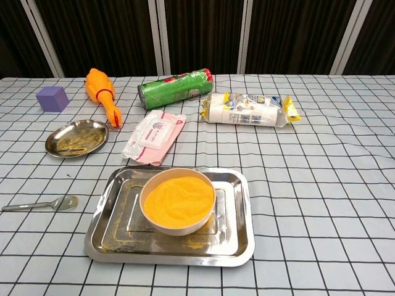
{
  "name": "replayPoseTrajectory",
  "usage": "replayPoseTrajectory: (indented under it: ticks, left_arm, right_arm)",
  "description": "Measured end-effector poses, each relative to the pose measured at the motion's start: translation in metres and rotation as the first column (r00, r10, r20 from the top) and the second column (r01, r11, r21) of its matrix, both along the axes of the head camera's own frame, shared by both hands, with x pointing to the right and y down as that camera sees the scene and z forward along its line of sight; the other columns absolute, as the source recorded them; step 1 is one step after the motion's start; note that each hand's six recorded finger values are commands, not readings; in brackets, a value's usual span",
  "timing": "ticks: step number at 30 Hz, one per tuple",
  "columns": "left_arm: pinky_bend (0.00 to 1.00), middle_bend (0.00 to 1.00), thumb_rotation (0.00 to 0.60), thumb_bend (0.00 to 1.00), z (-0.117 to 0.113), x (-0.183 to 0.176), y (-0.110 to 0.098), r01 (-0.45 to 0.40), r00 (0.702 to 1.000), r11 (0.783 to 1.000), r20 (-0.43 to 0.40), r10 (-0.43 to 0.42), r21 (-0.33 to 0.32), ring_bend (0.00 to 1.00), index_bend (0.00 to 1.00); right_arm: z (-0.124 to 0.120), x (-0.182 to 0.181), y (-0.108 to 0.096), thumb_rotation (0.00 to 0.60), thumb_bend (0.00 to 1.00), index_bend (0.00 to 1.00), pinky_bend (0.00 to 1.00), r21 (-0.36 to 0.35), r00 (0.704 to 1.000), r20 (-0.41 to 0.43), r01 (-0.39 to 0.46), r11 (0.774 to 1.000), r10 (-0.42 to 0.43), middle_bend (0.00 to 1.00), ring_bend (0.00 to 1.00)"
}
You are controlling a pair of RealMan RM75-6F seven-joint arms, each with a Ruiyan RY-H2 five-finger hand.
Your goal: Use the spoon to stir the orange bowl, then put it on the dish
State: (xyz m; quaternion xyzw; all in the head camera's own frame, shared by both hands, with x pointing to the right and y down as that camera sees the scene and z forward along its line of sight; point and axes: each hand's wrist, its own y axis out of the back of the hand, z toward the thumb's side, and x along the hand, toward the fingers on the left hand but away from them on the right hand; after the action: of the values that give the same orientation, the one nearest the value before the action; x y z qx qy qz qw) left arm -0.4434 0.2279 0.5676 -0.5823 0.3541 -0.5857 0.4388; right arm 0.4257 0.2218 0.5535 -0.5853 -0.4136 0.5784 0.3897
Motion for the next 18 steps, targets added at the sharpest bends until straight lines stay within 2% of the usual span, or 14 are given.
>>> replayPoseTrajectory:
  ticks: [18]
  left_arm:
    - [0.0, 0.0, 0.6, 0.1, 0.0032, 0.0001, 0.0015, 0.005, 1.0, 1.0, 0.005, -0.005, -0.02, 0.0, 0.0]
  right_arm:
    - [0.0037, -0.0002, 0.0018, 0.6, 0.4, 0.0, 0.0, -0.035, 0.999, 0.028, -0.015, 0.999, 0.016, 0.0, 0.0]
